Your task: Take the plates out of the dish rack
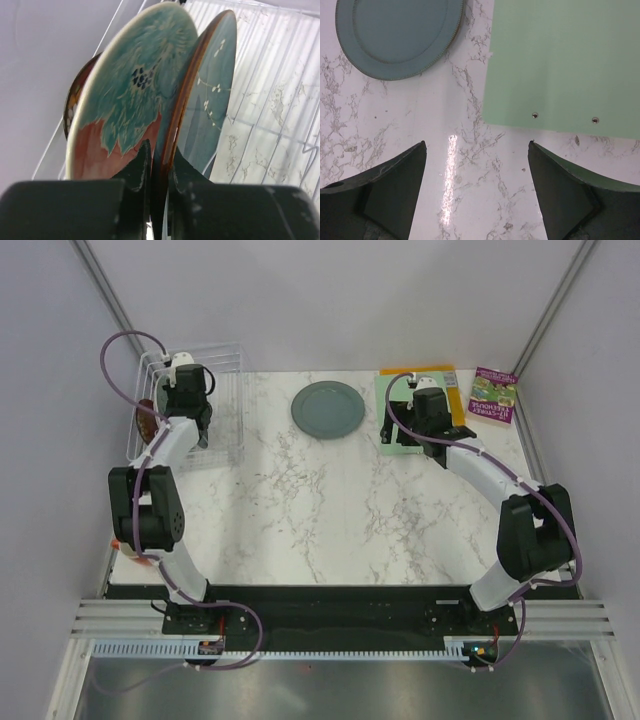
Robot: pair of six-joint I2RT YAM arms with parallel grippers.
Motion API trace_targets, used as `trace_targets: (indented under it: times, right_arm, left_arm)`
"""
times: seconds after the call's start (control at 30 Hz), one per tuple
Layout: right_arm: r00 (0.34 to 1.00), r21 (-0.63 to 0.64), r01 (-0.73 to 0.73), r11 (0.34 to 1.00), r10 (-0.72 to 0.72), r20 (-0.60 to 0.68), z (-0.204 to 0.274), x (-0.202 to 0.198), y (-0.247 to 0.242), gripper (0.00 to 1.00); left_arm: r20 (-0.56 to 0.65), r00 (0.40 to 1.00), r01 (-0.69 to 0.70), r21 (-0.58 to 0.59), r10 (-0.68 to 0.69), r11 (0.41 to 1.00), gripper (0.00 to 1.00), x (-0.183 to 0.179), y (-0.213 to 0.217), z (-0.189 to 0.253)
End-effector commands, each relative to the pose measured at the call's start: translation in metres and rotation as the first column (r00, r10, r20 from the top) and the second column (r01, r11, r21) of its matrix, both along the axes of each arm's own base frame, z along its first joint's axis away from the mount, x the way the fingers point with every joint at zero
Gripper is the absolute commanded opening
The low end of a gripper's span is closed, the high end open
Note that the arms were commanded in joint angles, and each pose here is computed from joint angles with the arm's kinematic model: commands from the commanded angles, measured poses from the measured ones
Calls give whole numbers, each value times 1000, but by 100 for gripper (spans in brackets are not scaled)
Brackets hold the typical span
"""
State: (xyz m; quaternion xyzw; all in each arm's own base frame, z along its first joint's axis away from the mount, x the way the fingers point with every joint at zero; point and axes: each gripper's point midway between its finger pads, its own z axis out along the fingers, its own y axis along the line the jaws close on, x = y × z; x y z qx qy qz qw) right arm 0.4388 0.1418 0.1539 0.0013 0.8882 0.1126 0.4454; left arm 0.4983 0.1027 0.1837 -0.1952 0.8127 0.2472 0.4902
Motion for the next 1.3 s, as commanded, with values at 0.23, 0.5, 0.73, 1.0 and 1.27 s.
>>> trace_targets:
  times: [0.23,0.5,0.73,1.0,1.27]
  right_arm:
    - [1000,18,-21,1000,21,8,0,-9,3,89]
    - [999,28,-34,999,34,0,-2,-13,8,88]
    - [999,32,-43,999,44,-12,-4,-20,11,89]
    - [996,96,-89,991,89,5,10,-23,25,89]
    - [951,324,-307,895,275,141,67,-24,91,90]
  left_arm:
    - [181,983,-27,-3,27,1000,2,6,0,61]
    - [284,959,-27,85,2,996,2,0,-5,138]
    - [323,945,-5,169,-51,986,2,-11,-17,187]
    - [429,878,192,91,-213,977,2,-49,-59,242]
    - [566,714,639,-284,-413,715,2,-105,-159,218]
